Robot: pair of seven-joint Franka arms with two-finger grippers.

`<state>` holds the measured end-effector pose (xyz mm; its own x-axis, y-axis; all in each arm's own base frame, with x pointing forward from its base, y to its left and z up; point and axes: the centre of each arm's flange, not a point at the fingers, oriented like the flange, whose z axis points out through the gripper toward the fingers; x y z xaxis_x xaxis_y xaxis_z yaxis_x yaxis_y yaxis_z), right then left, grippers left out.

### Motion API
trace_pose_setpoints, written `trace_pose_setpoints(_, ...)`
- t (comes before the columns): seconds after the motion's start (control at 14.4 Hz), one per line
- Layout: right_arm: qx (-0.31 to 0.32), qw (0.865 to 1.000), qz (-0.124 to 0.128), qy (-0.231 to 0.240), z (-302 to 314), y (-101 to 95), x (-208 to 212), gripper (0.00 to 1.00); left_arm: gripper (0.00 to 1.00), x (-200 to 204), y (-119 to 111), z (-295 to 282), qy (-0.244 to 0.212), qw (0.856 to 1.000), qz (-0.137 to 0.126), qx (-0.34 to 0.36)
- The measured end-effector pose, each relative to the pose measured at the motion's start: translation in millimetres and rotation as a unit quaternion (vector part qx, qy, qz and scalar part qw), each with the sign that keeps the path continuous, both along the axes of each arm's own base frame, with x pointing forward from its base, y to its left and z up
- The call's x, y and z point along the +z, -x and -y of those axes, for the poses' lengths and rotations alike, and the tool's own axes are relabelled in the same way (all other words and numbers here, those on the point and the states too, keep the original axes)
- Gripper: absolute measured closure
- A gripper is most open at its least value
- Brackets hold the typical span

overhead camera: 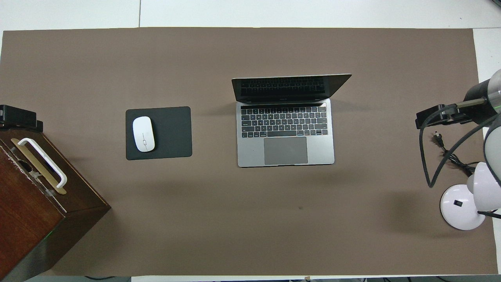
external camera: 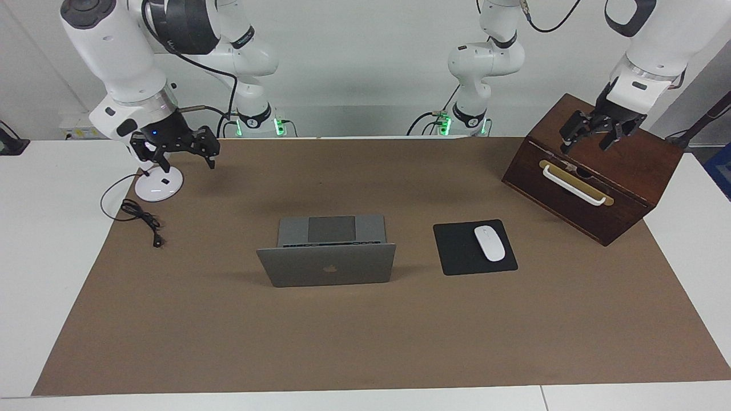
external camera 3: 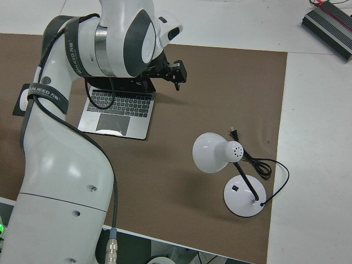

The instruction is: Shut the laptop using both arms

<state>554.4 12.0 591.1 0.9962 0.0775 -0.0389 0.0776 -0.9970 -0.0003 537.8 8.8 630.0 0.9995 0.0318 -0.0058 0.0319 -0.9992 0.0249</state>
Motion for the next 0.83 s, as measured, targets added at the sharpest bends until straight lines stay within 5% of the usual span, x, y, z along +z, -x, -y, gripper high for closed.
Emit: trace_pose_setpoints(0.83, 0.008, 1.000, 0.010, 0.000, -8.7, -2.2, -0.2, 0.00, 0.00, -0.8, -0.1, 0.4, 0.000, 1.000, 0.000, 0.000)
